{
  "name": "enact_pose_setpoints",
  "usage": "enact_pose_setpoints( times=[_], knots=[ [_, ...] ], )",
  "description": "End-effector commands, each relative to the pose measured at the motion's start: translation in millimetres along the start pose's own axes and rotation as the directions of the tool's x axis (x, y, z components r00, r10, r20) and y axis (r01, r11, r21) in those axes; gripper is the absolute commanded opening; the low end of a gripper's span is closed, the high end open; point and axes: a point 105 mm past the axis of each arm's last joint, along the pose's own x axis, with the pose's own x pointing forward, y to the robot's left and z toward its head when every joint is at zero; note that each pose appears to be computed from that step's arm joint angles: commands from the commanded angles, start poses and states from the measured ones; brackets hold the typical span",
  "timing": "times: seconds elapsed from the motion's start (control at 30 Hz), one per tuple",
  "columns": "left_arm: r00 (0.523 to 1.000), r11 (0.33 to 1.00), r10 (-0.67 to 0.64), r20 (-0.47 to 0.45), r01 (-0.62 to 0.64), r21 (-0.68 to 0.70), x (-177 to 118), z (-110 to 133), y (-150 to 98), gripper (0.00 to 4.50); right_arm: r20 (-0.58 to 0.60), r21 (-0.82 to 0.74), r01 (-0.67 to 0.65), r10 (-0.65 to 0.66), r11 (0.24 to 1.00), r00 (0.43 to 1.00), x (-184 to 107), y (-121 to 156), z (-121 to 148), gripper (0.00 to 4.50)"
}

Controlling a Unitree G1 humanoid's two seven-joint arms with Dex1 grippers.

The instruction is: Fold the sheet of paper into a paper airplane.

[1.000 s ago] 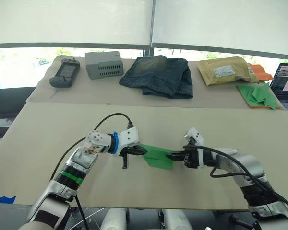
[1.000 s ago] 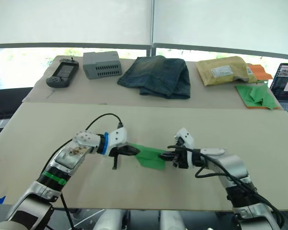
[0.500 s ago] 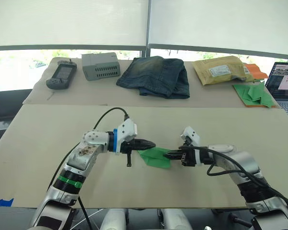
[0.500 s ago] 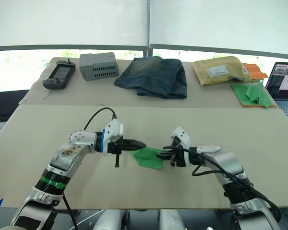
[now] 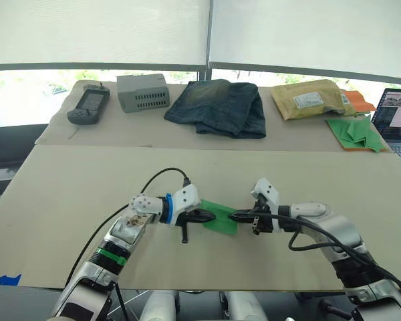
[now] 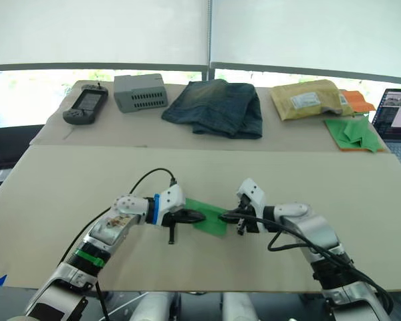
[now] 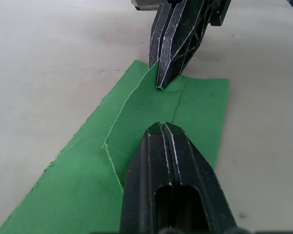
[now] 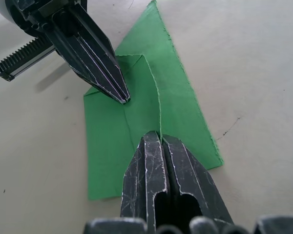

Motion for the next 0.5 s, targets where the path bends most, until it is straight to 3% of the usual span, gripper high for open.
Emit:
enact_pose_setpoints(
  times=[0.03, 0.2, 0.33, 0.5],
  knots=[
    [0.998, 0.999, 0.039, -0.044, -0.038, 0.008, -1.4, -6.2, 7.4, 0.0, -0.086, 0.042, 0.039, -0.035, 0.998, 0.996, -1.5, -3.3, -24.7, 0.04],
    [0.99, 0.996, 0.091, -0.107, -0.092, -0.013, -4.9, -18.0, 17.7, 0.0, -0.092, 0.019, 0.04, -0.038, 0.999, 0.995, 1.5, -2.7, -25.5, 0.04],
    [0.989, 0.988, 0.112, -0.097, -0.122, -0.097, -3.2, -23.8, 19.5, 0.0, -0.051, -0.006, 0.055, -0.055, 0.998, 0.997, 1.2, -5.9, -16.8, 0.04],
    [0.992, 0.989, 0.085, -0.096, -0.095, -0.114, -1.5, -26.9, 11.7, 0.0, 0.049, -0.123, 0.135, -0.129, 0.983, 0.99, -15.2, -17.2, 13.0, 1.65]
  ],
)
